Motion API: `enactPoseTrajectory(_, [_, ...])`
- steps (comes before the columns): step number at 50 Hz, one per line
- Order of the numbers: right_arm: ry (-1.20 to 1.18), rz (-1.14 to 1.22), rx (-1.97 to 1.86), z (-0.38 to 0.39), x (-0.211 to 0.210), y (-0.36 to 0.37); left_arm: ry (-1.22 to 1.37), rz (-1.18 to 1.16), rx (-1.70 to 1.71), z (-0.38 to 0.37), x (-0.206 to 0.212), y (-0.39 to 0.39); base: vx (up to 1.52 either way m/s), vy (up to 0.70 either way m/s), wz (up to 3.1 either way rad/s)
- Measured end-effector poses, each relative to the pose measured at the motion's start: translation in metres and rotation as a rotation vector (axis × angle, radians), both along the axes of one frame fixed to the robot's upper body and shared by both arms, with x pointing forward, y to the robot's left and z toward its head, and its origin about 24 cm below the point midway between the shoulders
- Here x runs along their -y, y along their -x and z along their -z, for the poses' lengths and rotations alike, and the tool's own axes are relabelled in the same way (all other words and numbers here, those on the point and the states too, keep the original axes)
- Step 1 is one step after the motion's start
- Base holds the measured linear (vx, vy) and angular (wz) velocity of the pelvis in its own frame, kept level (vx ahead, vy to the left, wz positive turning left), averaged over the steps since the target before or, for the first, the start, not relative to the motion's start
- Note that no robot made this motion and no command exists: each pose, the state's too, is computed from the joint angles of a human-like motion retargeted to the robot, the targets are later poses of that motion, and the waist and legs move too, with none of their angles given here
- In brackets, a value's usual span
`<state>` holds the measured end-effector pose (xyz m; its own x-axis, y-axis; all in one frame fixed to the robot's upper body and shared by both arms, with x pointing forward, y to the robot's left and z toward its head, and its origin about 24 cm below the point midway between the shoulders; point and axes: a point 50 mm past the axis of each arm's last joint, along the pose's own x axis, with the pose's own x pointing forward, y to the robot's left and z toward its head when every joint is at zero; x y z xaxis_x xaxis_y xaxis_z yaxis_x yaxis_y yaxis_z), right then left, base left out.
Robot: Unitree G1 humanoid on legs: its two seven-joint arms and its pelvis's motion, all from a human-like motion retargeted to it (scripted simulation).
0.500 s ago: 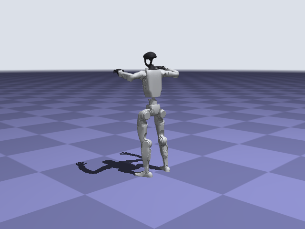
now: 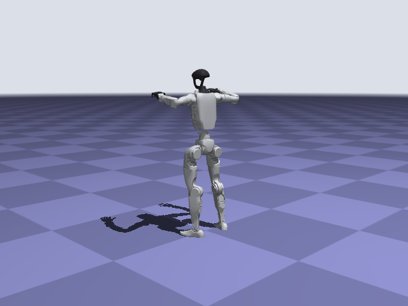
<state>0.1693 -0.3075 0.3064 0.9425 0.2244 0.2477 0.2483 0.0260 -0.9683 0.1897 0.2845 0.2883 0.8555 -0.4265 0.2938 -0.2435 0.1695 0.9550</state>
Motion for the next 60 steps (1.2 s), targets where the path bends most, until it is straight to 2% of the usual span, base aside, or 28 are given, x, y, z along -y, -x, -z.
enactPoseTrajectory(14, [-0.029,-0.010,0.035,-0.002,0.002,0.002,-0.012,0.014,0.051,-0.004,0.002,-0.001,0.01,0.00,0.04])
enactPoseTrajectory(23, [-0.132,-0.113,0.344,-0.004,-0.006,0.002,0.228,0.107,0.236,-0.001,0.006,0.008,0.00,0.00,0.00])
enactPoseTrajectory(31, [-0.546,-0.179,0.450,0.040,-0.015,-0.048,0.440,0.251,0.223,0.021,0.040,-0.033,-0.02,0.04,0.06])
enactPoseTrajectory(38, [-1.296,-0.082,0.345,0.123,-0.046,-0.130,1.075,0.268,-0.085,0.097,0.090,-0.112,-0.02,0.04,0.36])
enactPoseTrajectory(43, [-1.691,0.047,0.212,0.175,-0.074,-0.161,1.231,0.014,-0.383,0.192,0.115,-0.138,-0.01,0.00,0.77])
enactPoseTrajectory(45, [-1.449,0.094,0.063,0.189,-0.076,-0.169,1.165,-0.115,-0.535,0.238,0.112,-0.132,0.00,-0.01,0.92])
enactPoseTrajectory(47, [-1.825,0.078,0.188,0.184,-0.079,-0.170,1.313,-0.320,-0.569,0.274,0.095,-0.119,0.00,-0.02,0.91])
enactPoseTrajectory(52, [-1.710,0.092,0.266,0.163,-0.062,-0.174,1.524,-0.942,-0.582,0.359,0.014,-0.039,0.03,-0.03,0.73])
enactPoseTrajectory(55, [-1.560,0.131,0.331,0.147,-0.043,-0.174,1.707,-1.350,-0.351,0.379,-0.048,0.033,0.06,-0.03,0.52])
enactPoseTrajectory(57, [-1.470,0.169,0.382,0.137,-0.027,-0.171,1.843,-1.555,-0.030,0.371,-0.090,0.079,0.07,-0.03,0.42])
enactPoseTrajectory(60, [-1.365,0.234,0.457,0.125,-0.004,-0.165,2.010,-1.657,0.635,0.332,-0.150,0.133,0.08,-0.03,0.35])
